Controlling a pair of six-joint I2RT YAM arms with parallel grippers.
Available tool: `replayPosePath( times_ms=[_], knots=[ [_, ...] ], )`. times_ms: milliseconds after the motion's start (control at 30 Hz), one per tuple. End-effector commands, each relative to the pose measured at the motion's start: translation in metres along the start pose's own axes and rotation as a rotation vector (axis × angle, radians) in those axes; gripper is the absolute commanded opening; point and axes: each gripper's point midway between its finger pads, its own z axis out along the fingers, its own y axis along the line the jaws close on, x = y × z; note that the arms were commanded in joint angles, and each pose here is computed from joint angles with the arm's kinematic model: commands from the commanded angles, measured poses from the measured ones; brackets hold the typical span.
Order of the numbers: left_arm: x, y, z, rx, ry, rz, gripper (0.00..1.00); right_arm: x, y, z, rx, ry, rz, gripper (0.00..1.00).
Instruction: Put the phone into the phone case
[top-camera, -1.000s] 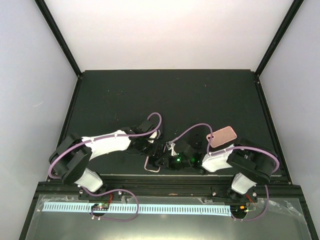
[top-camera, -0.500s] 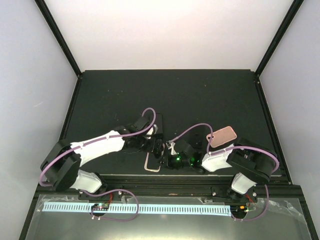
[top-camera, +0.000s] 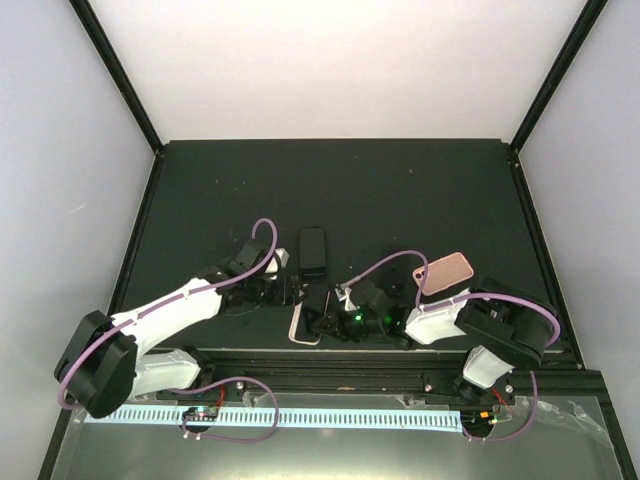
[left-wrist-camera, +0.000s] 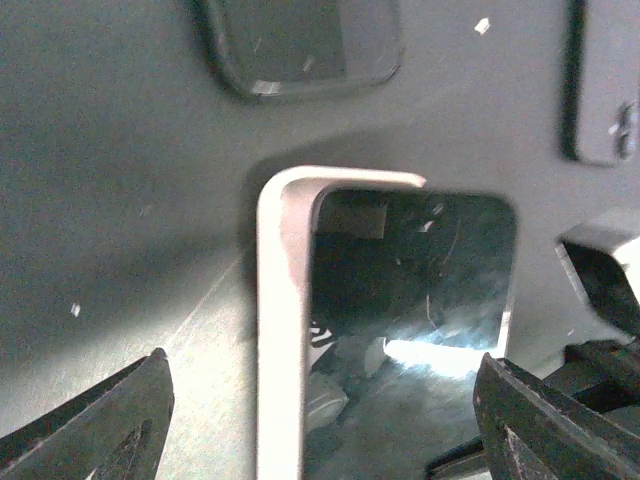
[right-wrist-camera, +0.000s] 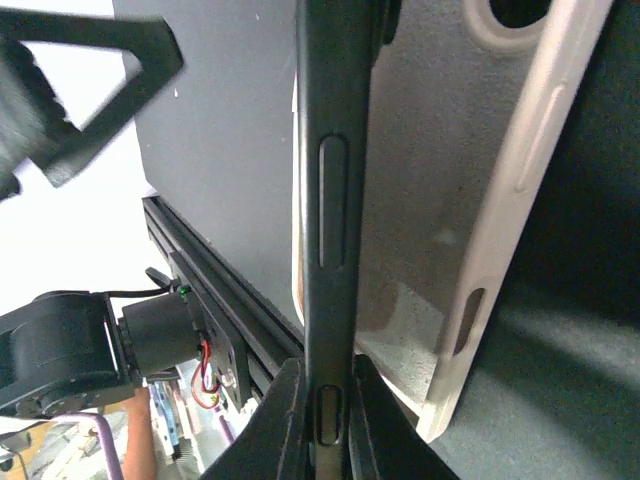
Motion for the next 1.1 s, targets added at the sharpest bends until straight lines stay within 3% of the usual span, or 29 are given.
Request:
replayPosePath(
  times_ms=[0,467,1067],
  knots=[
    [0.011,0.005,0.005,0.056,-0.005,-0.012,0.84,0.005,0.006,0.0,-0.032,0.054,0.054,0.03],
    [0.039,0.015,0.022,0.134,0.033,-0.014,0.7,-0.006,0.004,0.01,-0.024,0.101,0.086,0.04],
    [0.065,0.001,0.025,0.323,0.083,-0.147,0.49,-0.012,-0.016,0.021,0.034,0.099,0.079,0.05]
  ],
)
